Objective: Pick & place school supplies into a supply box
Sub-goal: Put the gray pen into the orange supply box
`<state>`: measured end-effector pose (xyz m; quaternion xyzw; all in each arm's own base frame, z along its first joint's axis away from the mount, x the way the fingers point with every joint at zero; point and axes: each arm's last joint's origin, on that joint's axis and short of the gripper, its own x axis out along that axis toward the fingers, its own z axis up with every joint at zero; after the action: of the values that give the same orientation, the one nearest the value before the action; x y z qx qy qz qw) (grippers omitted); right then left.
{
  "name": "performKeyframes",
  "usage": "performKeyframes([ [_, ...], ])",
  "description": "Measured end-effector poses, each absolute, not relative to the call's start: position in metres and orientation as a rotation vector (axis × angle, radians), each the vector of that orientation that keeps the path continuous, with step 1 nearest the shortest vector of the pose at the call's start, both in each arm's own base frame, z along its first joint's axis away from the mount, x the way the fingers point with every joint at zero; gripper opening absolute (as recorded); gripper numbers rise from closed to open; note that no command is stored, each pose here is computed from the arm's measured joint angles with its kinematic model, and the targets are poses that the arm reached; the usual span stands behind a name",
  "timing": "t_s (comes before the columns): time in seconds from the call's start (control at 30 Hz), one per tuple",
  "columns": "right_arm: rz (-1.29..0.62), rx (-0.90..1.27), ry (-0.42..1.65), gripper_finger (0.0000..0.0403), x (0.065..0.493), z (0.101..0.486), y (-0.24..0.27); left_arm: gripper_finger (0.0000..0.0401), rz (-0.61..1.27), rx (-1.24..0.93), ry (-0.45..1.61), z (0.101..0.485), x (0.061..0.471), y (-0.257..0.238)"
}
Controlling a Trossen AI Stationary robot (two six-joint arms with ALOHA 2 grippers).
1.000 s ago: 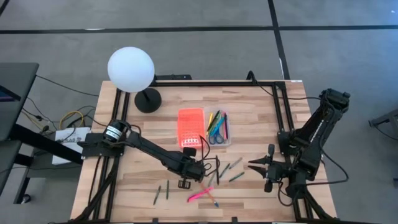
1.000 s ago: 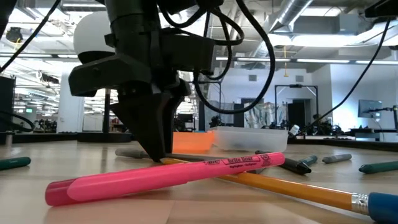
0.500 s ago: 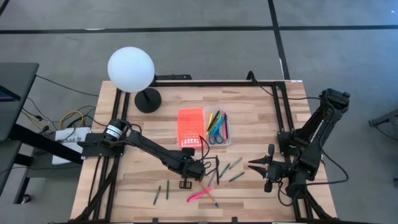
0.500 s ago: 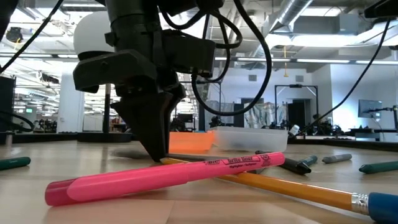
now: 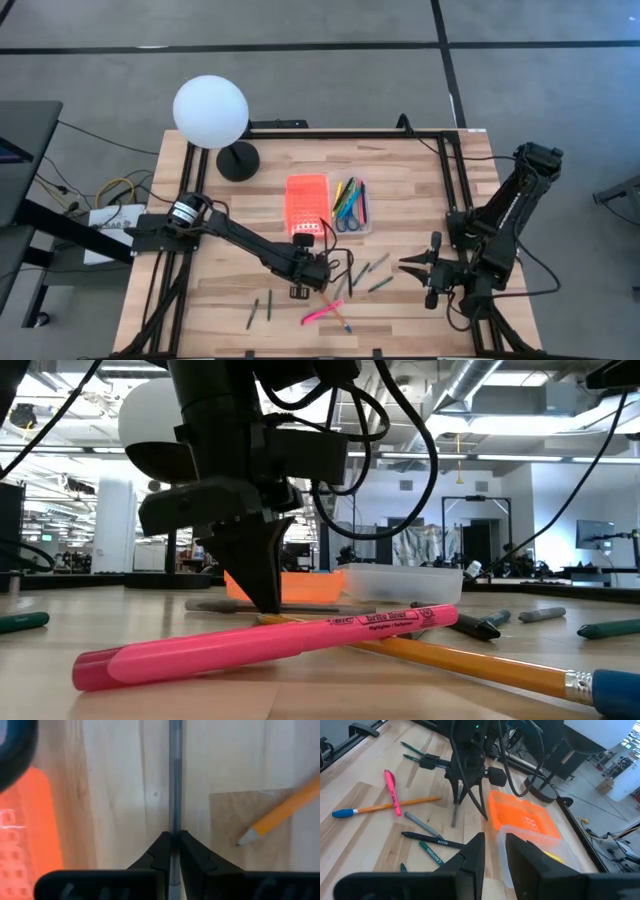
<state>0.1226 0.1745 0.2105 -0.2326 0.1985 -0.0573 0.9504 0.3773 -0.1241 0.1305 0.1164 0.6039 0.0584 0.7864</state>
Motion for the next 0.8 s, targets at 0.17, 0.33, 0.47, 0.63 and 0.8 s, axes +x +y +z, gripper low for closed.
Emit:
performKeyframes([
  [0.17,-0.117,-0.474,0.404,0.0071,0.123,0.211,0.174,0.0008,0.148,0.350,1.264,0.136,0.381,-0.131],
  [0.33,-0.117,-0.473,0.404,0.0071,0.123,0.211,0.174,0.0006,0.211,0.426,1.207,0.146,0.387,-0.133],
  [0.47,-0.119,-0.473,0.405,0.0071,0.123,0.211,0.174,0.0005,0.243,0.444,1.176,0.153,0.390,-0.134],
  [0.63,-0.119,-0.473,0.405,0.0071,0.123,0.211,0.174,0.0008,0.313,0.411,1.111,0.165,0.399,-0.130],
  [0.8,-0.119,-0.473,0.405,0.0071,0.123,0.211,0.174,0.0008,0.384,0.290,1.050,0.181,0.413,-0.116],
])
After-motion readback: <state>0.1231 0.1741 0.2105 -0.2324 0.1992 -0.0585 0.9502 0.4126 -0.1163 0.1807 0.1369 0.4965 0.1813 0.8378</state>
